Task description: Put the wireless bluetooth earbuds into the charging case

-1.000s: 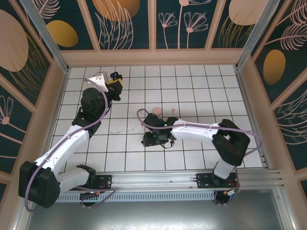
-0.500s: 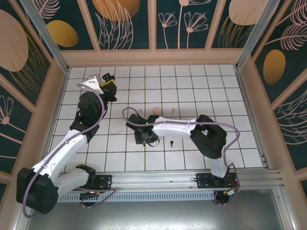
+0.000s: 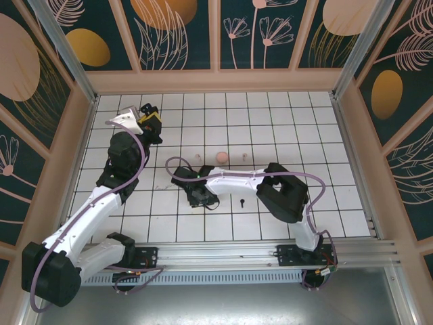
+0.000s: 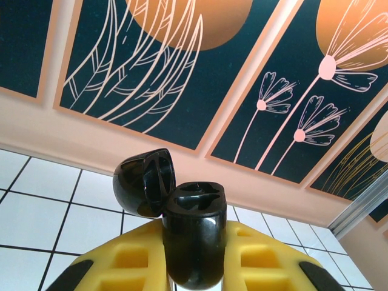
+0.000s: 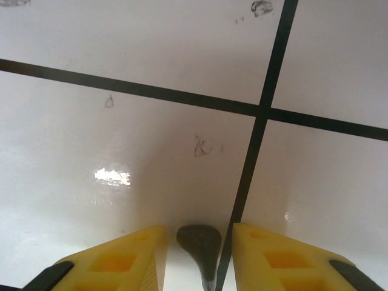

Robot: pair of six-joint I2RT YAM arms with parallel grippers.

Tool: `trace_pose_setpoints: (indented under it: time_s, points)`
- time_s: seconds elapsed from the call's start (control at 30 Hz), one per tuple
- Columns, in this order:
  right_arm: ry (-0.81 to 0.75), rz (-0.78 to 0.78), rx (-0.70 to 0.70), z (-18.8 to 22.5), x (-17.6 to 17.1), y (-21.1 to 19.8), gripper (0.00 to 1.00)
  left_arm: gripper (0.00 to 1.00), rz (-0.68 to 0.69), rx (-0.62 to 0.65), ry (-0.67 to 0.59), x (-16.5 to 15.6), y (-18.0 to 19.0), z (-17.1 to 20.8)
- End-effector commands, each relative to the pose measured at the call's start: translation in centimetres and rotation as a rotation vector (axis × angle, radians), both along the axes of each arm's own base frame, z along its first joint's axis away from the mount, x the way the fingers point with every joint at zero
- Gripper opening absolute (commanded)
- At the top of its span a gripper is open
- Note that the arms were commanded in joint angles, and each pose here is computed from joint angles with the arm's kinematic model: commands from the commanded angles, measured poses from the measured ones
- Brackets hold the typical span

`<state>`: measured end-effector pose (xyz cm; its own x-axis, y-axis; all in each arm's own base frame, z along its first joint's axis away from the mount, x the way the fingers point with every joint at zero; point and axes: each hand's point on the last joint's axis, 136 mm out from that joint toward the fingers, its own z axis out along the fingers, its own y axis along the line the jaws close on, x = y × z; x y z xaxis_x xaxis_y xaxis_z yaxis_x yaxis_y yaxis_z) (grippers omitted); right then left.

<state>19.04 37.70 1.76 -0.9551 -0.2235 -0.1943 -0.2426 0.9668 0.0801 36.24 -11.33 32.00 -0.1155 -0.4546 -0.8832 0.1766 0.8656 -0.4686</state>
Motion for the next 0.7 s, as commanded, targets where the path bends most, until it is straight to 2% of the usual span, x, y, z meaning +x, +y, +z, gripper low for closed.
trace_pose_setpoints:
  time_s: [0.0,0.67]
  points:
    - [-0.011,-0.013,-0.046,-0.6,0.2,-0.2,0.34,0.00,0.002,0.003,-0.036,-0.3,0.2,0.8]
    - [-0.026,-0.012,-0.030,-0.3,1.4,0.2,0.29,0.00,-0.026,-0.005,-0.027,0.0,-0.5,0.1]
